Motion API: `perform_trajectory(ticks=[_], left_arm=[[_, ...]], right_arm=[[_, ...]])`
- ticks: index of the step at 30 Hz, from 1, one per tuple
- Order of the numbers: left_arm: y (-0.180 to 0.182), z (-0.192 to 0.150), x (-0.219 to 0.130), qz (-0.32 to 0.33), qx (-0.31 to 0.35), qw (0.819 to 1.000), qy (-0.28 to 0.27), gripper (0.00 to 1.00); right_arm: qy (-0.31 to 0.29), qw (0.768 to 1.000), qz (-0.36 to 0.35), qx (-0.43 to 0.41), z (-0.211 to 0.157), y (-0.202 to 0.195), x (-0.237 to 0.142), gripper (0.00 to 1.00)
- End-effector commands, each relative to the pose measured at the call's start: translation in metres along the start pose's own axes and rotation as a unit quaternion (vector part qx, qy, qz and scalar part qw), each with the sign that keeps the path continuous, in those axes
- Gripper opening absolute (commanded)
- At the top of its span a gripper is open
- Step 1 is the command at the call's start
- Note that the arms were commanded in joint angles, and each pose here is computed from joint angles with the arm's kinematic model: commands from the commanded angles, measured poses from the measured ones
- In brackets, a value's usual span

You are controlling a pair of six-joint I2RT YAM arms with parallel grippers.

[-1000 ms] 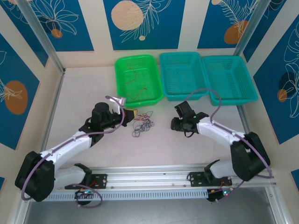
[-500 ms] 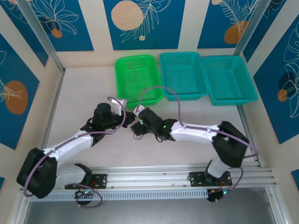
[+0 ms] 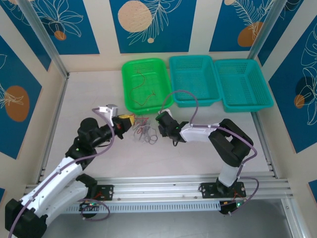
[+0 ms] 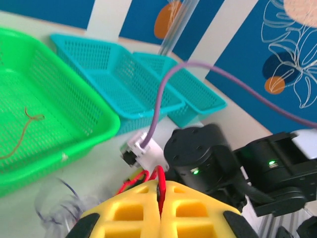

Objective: Untangle the cables

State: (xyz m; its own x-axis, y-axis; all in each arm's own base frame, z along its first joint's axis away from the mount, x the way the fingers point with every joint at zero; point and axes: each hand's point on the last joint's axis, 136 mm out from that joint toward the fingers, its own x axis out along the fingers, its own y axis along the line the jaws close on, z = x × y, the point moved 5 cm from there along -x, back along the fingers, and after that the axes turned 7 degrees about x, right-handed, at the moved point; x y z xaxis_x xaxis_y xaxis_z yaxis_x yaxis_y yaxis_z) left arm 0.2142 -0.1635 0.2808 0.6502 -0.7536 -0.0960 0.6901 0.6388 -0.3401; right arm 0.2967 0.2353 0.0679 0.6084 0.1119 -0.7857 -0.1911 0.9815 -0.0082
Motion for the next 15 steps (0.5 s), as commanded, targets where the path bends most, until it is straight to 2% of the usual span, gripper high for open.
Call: perform_trajectory(ticks=[1, 3, 5, 8, 12, 15], left_arm=[[0.014, -0.004, -0.005, 0.052, 0.009, 0.999, 0.002, 0.0], [0.023, -0.008, -0.007, 0.082, 0.006, 0.997, 0.003, 0.0], [0.027, -0.012, -0.006, 0.086, 0.003, 0.996, 0.009, 0.0], [0.026, -0.018, 0.003, 0.062, -0.006, 0.998, 0.019, 0.0], [0.027, -0.022, 0.009, 0.054, -0.015, 0.998, 0.023, 0.0], [0.026, -0.021, 0.012, 0.045, -0.021, 0.999, 0.02, 0.0]], right_arm=[[0.039, 0.998, 0.003, 0.059, -0.02, -0.014, -0.006, 0.23], [0.044, 0.996, 0.002, 0.075, -0.022, -0.022, -0.011, 0.23], [0.034, 0.997, 0.026, 0.071, -0.021, -0.02, -0.021, 0.28], [-0.003, 0.988, 0.151, 0.046, -0.009, 0.004, -0.048, 0.42], [-0.044, 0.942, 0.328, 0.046, 0.013, 0.038, -0.095, 0.63], [-0.07, 0.9, 0.426, 0.058, 0.029, 0.058, -0.126, 0.72]])
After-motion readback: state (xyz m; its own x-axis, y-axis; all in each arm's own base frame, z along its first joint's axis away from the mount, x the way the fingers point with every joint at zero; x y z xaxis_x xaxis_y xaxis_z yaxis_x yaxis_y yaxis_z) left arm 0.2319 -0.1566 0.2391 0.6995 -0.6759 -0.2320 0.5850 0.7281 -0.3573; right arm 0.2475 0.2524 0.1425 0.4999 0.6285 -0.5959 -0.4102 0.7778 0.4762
